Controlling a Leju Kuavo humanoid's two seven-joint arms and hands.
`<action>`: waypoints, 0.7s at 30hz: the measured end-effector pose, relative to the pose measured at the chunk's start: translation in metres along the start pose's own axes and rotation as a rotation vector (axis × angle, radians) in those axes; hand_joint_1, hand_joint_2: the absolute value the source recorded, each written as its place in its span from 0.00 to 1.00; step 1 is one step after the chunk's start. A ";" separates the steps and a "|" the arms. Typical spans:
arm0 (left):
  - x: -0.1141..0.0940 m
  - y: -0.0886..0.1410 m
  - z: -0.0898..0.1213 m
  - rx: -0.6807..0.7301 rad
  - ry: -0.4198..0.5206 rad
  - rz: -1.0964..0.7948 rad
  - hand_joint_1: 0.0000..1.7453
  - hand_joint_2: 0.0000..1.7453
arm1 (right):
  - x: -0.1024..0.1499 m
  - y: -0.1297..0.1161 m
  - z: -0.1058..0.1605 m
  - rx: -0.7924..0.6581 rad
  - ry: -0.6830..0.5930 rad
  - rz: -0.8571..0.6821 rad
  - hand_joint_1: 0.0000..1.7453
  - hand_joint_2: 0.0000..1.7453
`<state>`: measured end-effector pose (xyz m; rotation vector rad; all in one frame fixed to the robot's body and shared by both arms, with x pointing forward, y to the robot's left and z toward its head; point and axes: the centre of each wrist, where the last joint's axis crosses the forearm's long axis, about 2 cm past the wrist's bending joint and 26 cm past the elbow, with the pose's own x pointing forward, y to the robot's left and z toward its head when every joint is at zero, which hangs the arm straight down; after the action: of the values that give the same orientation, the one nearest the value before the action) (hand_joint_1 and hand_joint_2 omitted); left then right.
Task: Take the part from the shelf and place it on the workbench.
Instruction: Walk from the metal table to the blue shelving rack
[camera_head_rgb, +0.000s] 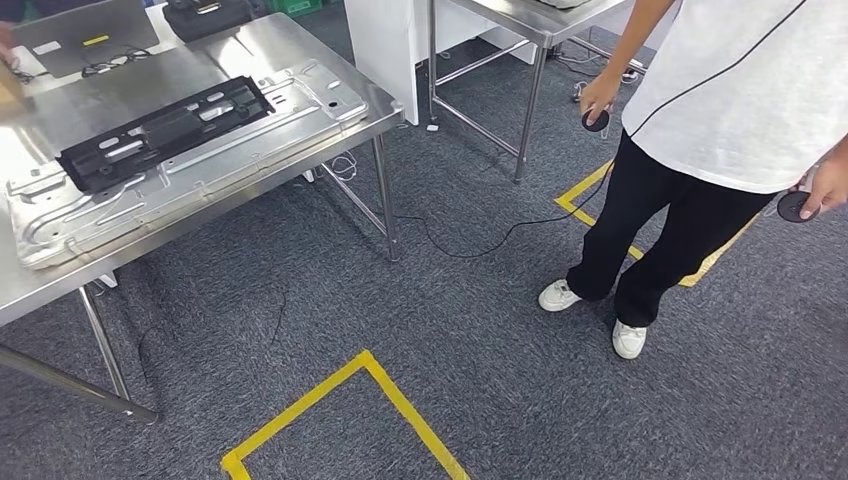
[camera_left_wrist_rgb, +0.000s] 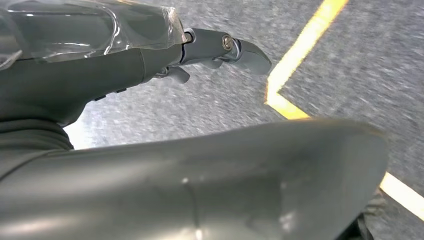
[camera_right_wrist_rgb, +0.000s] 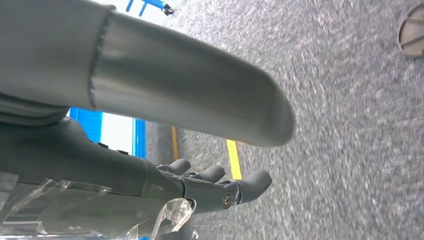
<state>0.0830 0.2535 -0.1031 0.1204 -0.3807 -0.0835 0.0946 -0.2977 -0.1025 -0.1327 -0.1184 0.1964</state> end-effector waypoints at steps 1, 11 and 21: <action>0.001 0.000 0.000 0.000 0.000 0.001 0.00 0.00 | -0.001 0.000 0.000 0.000 0.005 0.000 0.00 0.00; 0.002 0.000 -0.001 -0.029 0.007 0.002 0.00 0.00 | -0.001 -0.002 0.000 0.004 0.019 -0.009 0.00 0.00; 0.006 0.006 -0.002 -0.024 0.001 -0.005 0.00 0.00 | -0.001 -0.001 0.000 0.005 0.020 -0.009 0.00 0.00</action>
<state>0.0892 0.2590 -0.1024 0.0975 -0.3783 -0.0926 0.0937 -0.2986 -0.1028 -0.1289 -0.0985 0.1862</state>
